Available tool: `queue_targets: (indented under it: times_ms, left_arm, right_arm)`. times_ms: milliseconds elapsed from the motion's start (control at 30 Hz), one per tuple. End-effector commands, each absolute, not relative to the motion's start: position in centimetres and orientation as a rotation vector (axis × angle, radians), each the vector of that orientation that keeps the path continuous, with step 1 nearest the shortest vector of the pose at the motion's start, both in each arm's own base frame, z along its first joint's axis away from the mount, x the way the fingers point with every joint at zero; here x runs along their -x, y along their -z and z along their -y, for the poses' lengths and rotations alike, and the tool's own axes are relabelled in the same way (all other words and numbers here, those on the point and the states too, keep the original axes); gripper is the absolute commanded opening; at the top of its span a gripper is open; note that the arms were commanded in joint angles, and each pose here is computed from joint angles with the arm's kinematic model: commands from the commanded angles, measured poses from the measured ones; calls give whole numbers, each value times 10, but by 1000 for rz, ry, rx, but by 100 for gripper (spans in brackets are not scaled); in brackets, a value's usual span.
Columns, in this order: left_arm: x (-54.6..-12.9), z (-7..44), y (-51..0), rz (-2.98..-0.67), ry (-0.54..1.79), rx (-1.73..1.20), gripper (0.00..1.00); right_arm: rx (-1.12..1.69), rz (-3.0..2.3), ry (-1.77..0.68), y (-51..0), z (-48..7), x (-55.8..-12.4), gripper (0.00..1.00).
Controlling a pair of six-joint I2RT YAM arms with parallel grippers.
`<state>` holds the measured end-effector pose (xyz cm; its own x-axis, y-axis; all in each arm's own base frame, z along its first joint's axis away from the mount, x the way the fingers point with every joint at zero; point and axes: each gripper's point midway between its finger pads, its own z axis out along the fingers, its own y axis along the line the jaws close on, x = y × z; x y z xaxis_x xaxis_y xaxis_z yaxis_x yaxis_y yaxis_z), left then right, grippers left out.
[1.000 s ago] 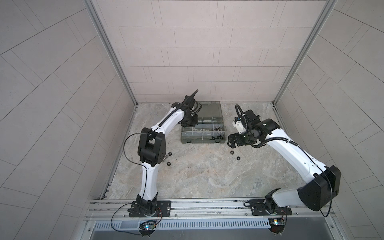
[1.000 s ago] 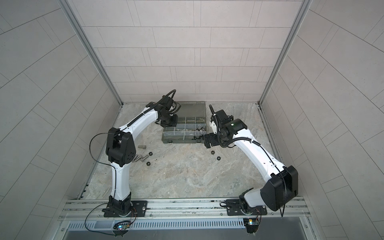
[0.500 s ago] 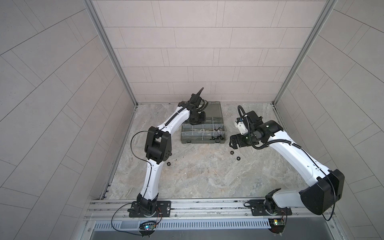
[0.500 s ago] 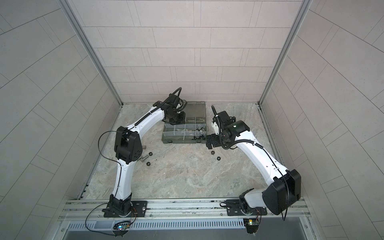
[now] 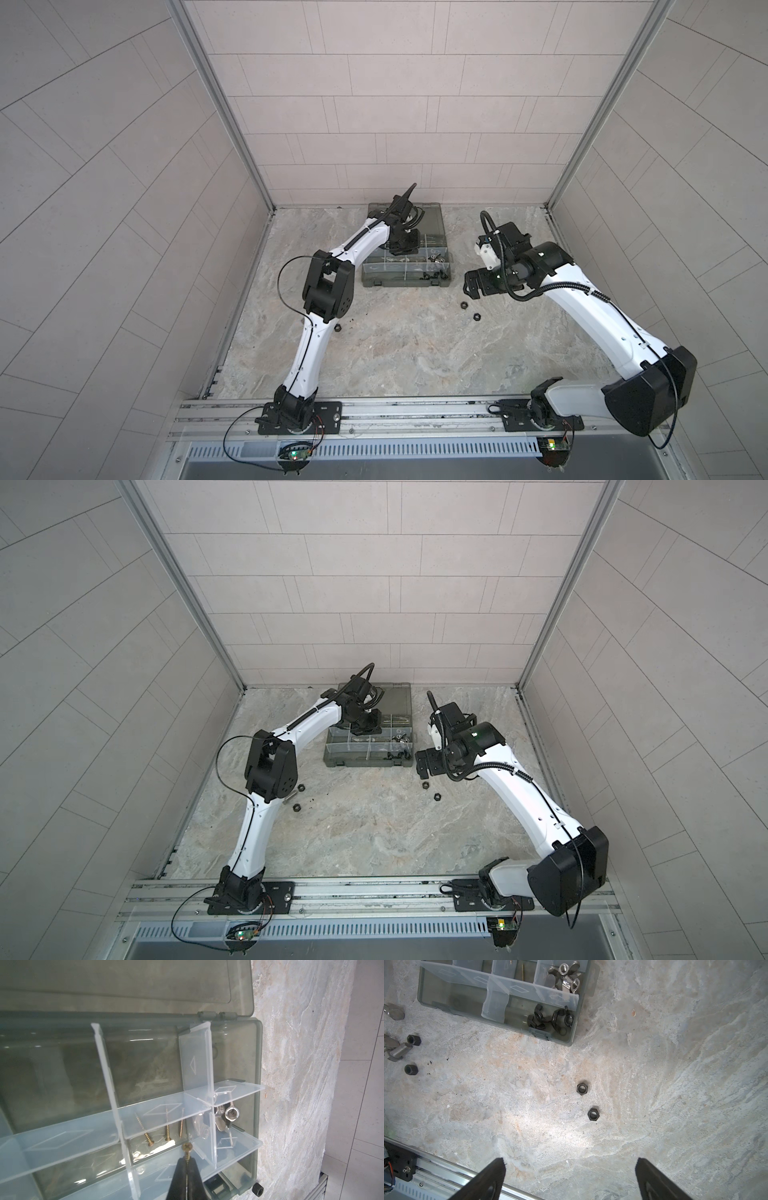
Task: Sort the screws and nuts into containers
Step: 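Lower the brass screw into a compartment with the left gripper, then open the left gripper and move it to the silver hex bolts beside the box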
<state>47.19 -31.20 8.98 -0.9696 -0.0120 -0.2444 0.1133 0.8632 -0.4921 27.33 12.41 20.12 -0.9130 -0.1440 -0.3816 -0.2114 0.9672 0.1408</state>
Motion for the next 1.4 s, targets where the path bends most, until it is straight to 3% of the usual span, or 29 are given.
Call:
queue_targets:
  times_ms: [0, 233, 400, 500, 867, 1133, 1367]
  left_arm:
    - [-477, 320, -91, -2780, 796, -76, 0]
    - [-478, 322, -82, -2795, 798, -77, 1]
    - [-479, 322, -82, -2790, 795, -92, 24]
    - [-480, 321, -86, -2786, 784, -101, 29]
    - [-473, 310, -128, -2745, 749, -161, 32]
    - [-446, 229, -158, -2737, 623, -63, 41]
    - [-398, 130, -134, -2812, 464, 167, 46]
  right_arm:
    - [225, -2742, -218, -207, -114, -266, 99]
    - [207, -2751, -209, -205, -112, -265, 99]
    - [202, -2756, -203, -204, -112, -266, 99]
    - [202, -2756, -201, -204, -112, -267, 99]
    - [216, -2746, -217, -206, -117, -276, 99]
    - [249, -2707, -330, -211, -140, -297, 99]
    - [308, -2686, -380, -216, -162, -311, 99]
